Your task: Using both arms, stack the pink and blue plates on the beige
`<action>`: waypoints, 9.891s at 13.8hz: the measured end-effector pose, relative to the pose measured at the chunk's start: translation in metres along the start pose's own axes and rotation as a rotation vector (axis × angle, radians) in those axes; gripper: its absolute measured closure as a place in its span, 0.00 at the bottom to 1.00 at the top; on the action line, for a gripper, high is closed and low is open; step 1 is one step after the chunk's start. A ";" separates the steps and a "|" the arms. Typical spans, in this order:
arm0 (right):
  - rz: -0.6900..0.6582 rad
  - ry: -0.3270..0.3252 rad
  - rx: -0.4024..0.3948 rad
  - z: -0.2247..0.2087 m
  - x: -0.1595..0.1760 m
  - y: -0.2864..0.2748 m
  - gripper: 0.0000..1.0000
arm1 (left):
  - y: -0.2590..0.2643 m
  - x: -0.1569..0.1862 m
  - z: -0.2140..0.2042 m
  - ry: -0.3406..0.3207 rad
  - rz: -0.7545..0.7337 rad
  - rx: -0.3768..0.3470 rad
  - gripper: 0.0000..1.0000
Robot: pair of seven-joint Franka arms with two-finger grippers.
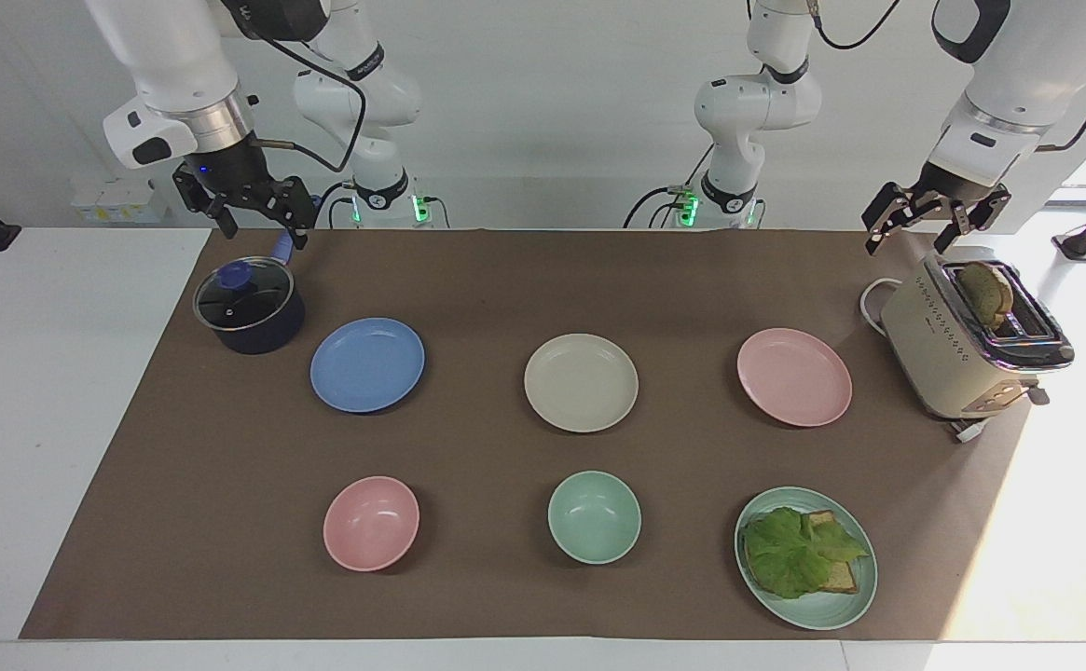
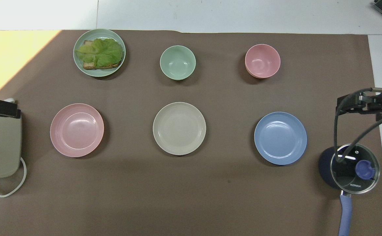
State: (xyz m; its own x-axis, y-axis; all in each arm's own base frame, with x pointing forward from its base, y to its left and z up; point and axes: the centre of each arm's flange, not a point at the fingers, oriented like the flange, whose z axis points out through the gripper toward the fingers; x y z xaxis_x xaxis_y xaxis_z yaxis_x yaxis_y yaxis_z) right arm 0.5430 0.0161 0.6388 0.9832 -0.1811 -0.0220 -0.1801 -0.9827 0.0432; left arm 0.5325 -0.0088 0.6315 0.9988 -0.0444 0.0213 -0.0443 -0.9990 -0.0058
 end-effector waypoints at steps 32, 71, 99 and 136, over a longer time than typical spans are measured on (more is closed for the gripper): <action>0.009 0.000 0.000 0.000 0.001 0.005 0.00 | -0.062 0.004 0.302 -0.213 -0.113 -0.023 0.00; 0.037 0.046 0.010 0.010 0.013 0.018 0.00 | 0.269 -0.020 0.277 -0.196 -0.198 -0.197 0.42; -0.103 -0.014 0.203 0.325 -0.018 0.058 0.21 | 0.048 0.029 0.033 0.038 0.027 -0.032 0.00; 0.046 -0.001 0.241 0.288 -0.047 -0.292 0.96 | 0.048 0.029 0.033 0.037 0.027 -0.032 0.00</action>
State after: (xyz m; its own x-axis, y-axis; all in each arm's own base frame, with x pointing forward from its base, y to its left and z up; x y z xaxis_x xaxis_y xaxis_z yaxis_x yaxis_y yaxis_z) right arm 0.5414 0.3004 0.3400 0.9739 -0.2255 -0.0262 -0.2263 -0.9544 -0.1949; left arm 0.5597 -0.0584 0.5986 0.9957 -0.0708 0.0591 -0.0724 -0.9971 0.0255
